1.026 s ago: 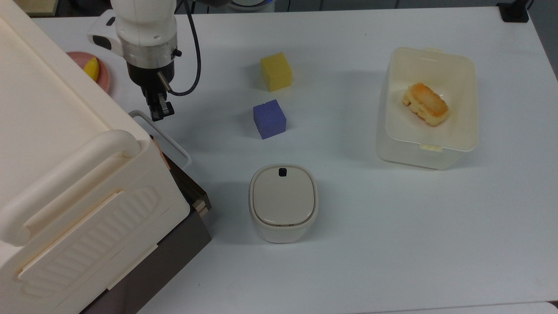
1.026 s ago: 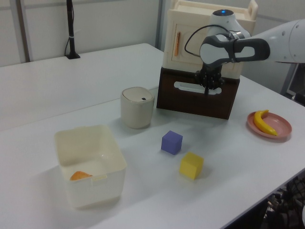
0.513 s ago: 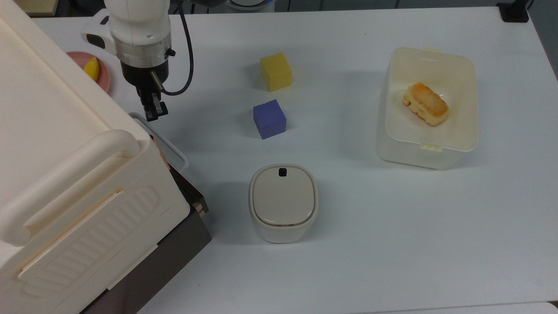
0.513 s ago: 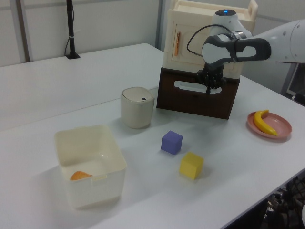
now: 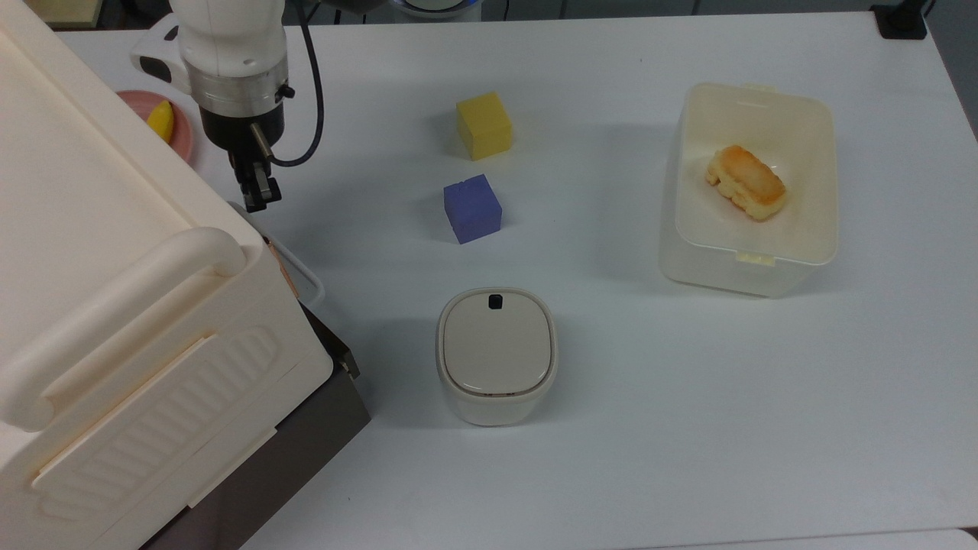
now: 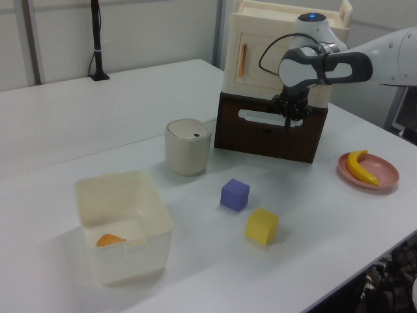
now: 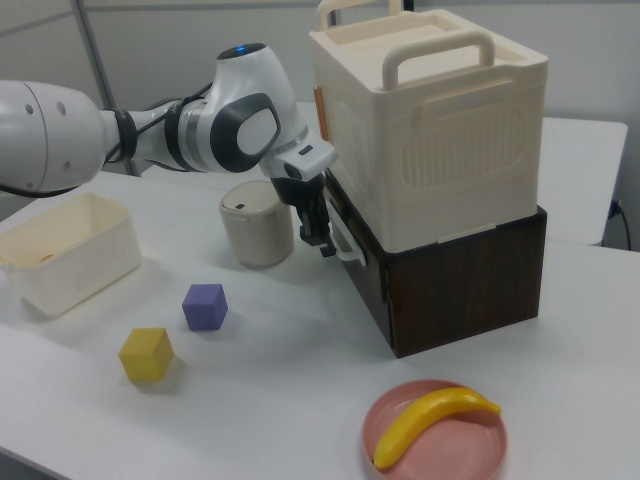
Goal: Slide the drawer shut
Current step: 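Push the drawer front inward into the wooden unit, then lift the gripper up and away from the closed drawer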
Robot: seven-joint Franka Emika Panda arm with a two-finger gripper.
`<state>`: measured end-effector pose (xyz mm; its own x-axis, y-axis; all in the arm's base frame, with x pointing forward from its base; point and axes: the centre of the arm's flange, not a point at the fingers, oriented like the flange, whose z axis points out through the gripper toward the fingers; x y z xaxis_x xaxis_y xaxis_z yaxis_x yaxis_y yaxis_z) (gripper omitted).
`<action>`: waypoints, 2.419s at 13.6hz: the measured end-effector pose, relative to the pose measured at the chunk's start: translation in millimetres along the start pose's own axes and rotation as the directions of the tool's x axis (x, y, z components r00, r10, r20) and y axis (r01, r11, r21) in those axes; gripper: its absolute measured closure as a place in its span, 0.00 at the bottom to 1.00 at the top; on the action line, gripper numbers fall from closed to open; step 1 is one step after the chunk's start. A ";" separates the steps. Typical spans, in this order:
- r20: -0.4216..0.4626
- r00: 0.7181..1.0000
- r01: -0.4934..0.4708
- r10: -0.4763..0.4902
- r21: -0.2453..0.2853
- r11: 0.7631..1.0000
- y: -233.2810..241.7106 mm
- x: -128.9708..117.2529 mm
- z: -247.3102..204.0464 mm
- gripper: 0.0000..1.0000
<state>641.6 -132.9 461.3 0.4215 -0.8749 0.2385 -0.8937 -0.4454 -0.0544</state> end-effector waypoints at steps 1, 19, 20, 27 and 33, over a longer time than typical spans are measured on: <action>-0.003 1.000 -0.003 0.003 0.005 1.000 0.6 2.0 0.6 0.99; -0.007 1.000 -0.021 0.021 0.007 1.000 5.5 10.9 4.6 0.99; -0.008 1.000 -0.015 0.015 0.006 1.000 5.1 10.5 4.9 0.99; -0.032 0.989 0.149 -0.147 0.067 0.987 -51.1 -61.3 -31.8 0.99; -0.073 0.959 0.280 -0.273 0.120 0.953 -74.0 -101.8 -78.1 0.49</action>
<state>652.9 3.9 516.9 0.6368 -0.7040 0.3144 -0.7148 -0.6919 -0.1015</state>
